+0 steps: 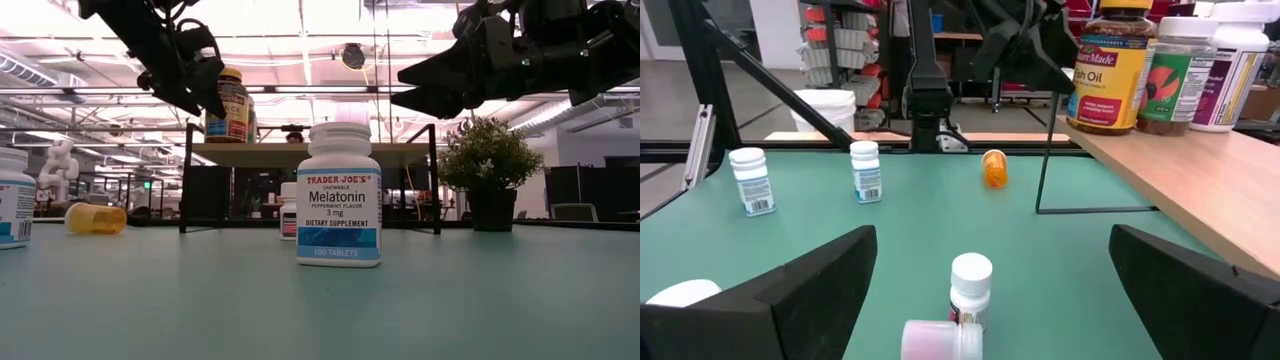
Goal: Pick and place medicine bottles onto shelf by color
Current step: Put the yellow pill bottle on the shelf
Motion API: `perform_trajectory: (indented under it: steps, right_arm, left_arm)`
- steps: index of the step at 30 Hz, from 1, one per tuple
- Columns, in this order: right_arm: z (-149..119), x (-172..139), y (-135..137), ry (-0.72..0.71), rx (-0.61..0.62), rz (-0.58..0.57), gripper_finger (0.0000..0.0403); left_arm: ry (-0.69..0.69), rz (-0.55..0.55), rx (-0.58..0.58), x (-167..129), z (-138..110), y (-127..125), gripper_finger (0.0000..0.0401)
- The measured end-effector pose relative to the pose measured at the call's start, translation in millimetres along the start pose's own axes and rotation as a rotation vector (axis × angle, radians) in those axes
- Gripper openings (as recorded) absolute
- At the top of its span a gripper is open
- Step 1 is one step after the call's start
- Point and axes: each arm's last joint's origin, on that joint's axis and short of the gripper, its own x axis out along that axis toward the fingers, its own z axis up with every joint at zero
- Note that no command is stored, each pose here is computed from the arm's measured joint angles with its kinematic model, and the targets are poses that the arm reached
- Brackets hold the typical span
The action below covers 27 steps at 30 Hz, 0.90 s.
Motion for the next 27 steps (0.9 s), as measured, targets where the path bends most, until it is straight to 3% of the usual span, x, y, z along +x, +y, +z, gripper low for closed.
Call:
perform_trajectory:
  steps: [27]
  right_arm:
    - [-1,0,0,0.005,-0.024,0.001,0.0393]
  left_arm:
    - [-0.024,0.001,0.017,16,7,0,0.0356]
